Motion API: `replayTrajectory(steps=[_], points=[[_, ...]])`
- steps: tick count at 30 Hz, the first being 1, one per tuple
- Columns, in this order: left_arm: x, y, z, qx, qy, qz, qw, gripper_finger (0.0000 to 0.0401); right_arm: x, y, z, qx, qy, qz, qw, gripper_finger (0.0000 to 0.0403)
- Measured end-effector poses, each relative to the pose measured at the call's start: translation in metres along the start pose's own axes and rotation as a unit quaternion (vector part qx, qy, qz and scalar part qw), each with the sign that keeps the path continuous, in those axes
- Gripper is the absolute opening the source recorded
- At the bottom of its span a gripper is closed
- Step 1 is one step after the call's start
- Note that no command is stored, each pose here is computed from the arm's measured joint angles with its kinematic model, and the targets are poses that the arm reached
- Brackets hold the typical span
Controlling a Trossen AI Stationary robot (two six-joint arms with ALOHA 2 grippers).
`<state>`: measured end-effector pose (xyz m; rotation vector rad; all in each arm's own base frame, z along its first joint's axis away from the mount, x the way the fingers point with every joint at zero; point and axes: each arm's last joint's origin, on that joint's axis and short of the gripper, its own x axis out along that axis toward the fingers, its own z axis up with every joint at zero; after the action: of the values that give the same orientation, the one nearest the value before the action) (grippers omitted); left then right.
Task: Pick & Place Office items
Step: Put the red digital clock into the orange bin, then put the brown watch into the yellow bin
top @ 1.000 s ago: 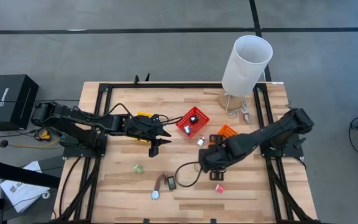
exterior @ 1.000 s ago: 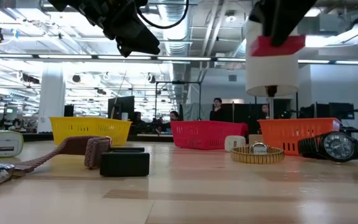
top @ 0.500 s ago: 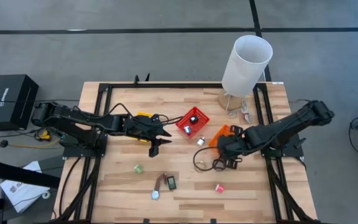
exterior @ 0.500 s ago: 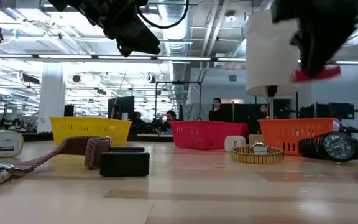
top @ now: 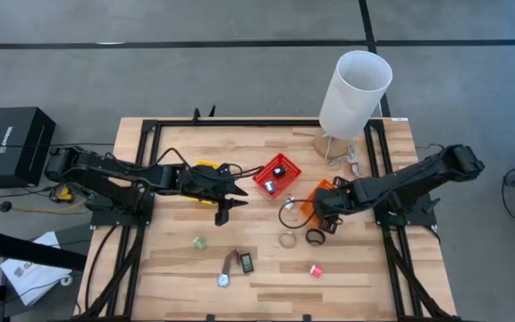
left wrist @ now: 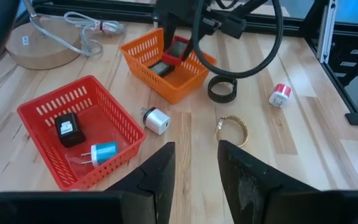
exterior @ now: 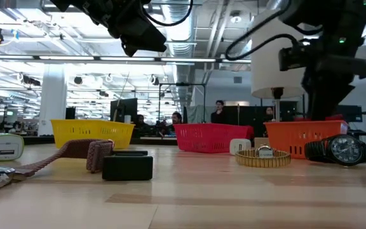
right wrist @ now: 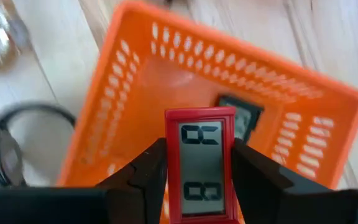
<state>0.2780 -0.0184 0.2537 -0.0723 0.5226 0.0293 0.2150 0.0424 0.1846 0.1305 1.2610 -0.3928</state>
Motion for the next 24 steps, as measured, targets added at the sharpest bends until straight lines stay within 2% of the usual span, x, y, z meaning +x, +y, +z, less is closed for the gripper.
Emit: replayTrajectory(steps=[6,15,20,22,24], points=[[0.000,0.000,0.000,-0.003,-0.002,0.000,1.000,0.0115,0.002,0.001,0.003,0.004,-0.020,0.012,1.000,0.0165],[0.000,0.000,0.000,-0.025,-0.002,-0.001,1.000,0.0115,0.002,0.000,0.004,0.004,-0.031,-0.010,0.999,0.0228],[-0.001,-0.009,-0.001,-0.017,0.000,-0.014,1.000,0.0115,0.002,0.000,0.004,0.004,-0.031,-0.010,0.999,0.0239],[-0.001,-0.016,-0.002,-0.012,0.001,-0.025,1.000,0.0115,0.002,0.000,0.004,0.014,-0.033,-0.009,0.999,0.0239],[-0.003,-0.026,-0.003,-0.012,0.003,-0.042,0.999,0.0115,0.002,0.001,0.006,0.051,-0.045,-0.007,0.998,0.0237]])
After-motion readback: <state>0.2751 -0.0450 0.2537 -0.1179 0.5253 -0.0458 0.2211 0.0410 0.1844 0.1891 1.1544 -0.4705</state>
